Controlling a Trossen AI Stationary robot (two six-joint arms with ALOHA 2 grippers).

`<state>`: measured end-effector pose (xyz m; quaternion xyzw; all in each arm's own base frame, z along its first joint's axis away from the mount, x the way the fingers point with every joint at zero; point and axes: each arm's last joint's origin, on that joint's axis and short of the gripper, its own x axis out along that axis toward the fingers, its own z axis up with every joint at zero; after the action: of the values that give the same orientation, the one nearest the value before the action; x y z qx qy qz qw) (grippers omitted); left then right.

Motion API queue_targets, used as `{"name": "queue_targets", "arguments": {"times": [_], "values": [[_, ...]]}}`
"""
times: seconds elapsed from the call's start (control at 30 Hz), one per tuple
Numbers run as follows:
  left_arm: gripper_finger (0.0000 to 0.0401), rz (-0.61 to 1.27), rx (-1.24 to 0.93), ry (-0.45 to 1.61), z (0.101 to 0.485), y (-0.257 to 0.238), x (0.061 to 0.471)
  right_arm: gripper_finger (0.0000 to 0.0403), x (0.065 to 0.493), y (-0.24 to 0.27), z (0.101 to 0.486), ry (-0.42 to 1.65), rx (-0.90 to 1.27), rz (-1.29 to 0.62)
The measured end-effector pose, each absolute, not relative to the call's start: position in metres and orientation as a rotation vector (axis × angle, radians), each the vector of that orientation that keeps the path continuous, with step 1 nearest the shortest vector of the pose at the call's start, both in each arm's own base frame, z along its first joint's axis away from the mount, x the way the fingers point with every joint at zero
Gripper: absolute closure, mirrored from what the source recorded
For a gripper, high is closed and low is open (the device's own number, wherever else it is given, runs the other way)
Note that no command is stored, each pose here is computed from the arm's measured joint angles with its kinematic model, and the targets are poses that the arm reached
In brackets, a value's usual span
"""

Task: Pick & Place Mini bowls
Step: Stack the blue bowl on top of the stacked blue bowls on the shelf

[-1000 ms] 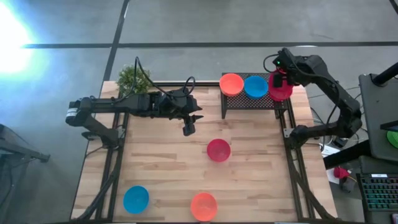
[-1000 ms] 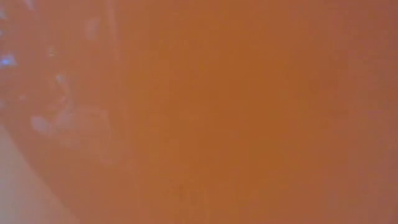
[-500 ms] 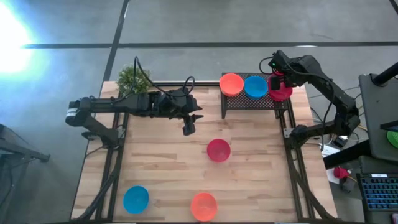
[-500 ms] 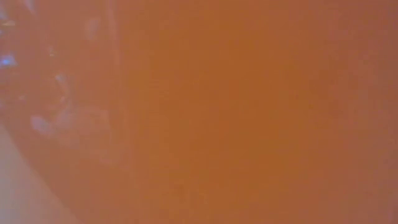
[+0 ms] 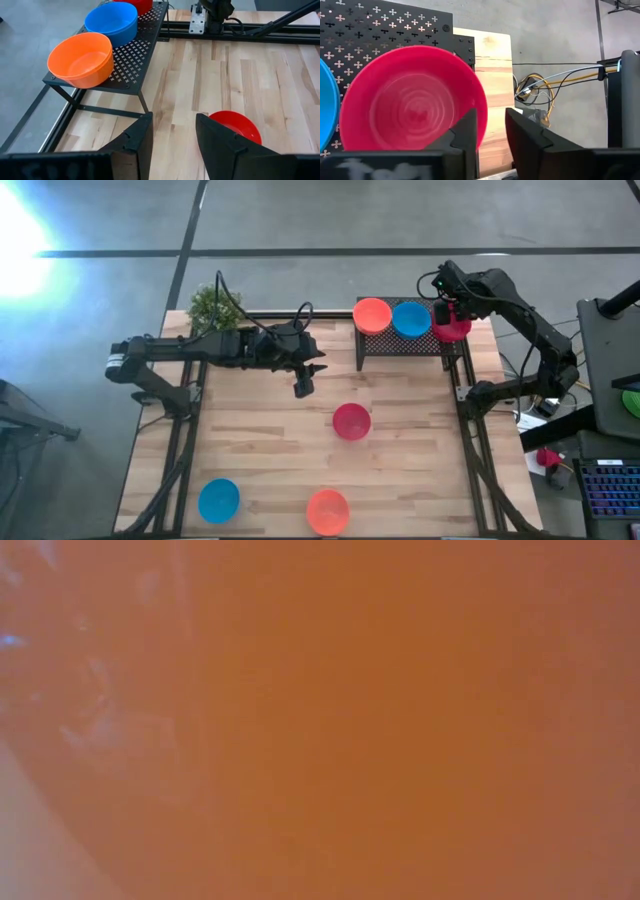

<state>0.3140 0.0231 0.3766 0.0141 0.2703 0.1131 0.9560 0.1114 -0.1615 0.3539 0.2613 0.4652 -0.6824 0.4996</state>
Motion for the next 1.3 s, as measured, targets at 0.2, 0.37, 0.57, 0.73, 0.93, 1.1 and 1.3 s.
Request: {"name": "queue_targets", "arguments": {"times": [0.2, 0.37, 0.57, 0.73, 0.93, 1.1, 1.3], "values": [[0.0259, 0.23, 0.028, 0.548, 0.377, 0.023, 0.314, 0.026, 0.111, -0.161, 0.355, 1.125, 0.629, -1.647], [0.0259, 0.23, 0.029, 0.548, 0.377, 0.023, 0.314, 0.0247, 0.11, -0.16, 0.36, 1.109, 0.625, -1.645], [0.0259, 0.236, 0.007, 0.546, 0.377, 0.023, 0.314, 0.0255, 0.107, -0.157, 0.367, 1.101, 0.599, -1.622], [0.0259, 0.242, -0.012, 0.544, 0.377, 0.023, 0.314, 0.0289, 0.104, -0.151, 0.374, 1.061, 0.596, -1.621], [0.0259, 0.254, -0.046, 0.571, 0.374, 0.023, 0.312, 0.0352, 0.097, -0.139, 0.382, 1.005, 0.598, -1.598], [0.0259, 0.275, -0.086, 0.626, 0.369, 0.023, 0.309, 0.0391, 0.093, -0.122, 0.389, 0.949, 0.569, -1.551], [0.0259, 0.31, -0.161, 0.726, 0.361, 0.023, 0.302, 0.0394, 0.097, -0.102, 0.398, 0.863, 0.509, -1.444]]}}
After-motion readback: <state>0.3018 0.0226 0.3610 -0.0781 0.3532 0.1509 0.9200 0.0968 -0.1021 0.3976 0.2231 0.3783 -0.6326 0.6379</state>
